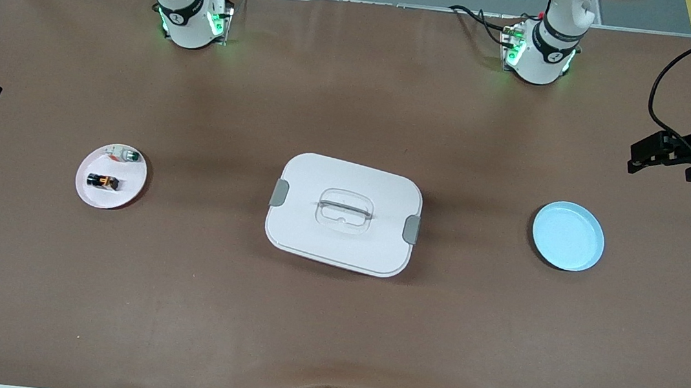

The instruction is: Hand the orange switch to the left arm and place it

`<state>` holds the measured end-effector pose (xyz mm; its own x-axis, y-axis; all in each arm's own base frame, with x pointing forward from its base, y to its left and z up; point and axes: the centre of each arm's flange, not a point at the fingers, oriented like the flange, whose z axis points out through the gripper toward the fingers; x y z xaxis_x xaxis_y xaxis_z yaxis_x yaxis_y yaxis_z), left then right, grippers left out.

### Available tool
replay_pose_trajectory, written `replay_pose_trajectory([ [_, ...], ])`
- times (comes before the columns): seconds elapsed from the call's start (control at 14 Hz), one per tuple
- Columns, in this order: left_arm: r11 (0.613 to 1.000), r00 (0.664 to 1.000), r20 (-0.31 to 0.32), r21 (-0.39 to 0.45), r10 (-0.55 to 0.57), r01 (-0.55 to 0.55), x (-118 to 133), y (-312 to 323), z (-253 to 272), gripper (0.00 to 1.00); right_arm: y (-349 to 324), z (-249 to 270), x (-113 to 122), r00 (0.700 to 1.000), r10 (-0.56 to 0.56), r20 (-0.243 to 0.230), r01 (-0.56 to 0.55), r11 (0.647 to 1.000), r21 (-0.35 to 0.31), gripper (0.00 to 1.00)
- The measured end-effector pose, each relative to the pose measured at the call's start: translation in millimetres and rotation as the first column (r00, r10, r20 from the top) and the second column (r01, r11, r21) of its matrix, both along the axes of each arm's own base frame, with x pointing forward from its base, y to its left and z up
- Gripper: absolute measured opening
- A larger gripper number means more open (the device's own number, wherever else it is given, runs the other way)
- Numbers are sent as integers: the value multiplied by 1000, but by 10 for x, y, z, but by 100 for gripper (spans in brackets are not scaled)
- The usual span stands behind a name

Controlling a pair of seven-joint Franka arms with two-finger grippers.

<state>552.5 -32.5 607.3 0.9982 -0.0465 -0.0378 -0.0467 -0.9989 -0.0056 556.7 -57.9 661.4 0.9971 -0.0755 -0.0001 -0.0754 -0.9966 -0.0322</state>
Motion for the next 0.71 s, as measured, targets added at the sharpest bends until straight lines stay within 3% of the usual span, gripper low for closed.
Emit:
replay_pose_trajectory([
  [0.71,1000,1000,0,0,0,0,0,2,0,100,0,-6,-7,1000,0,-7,0,1000,1,100],
])
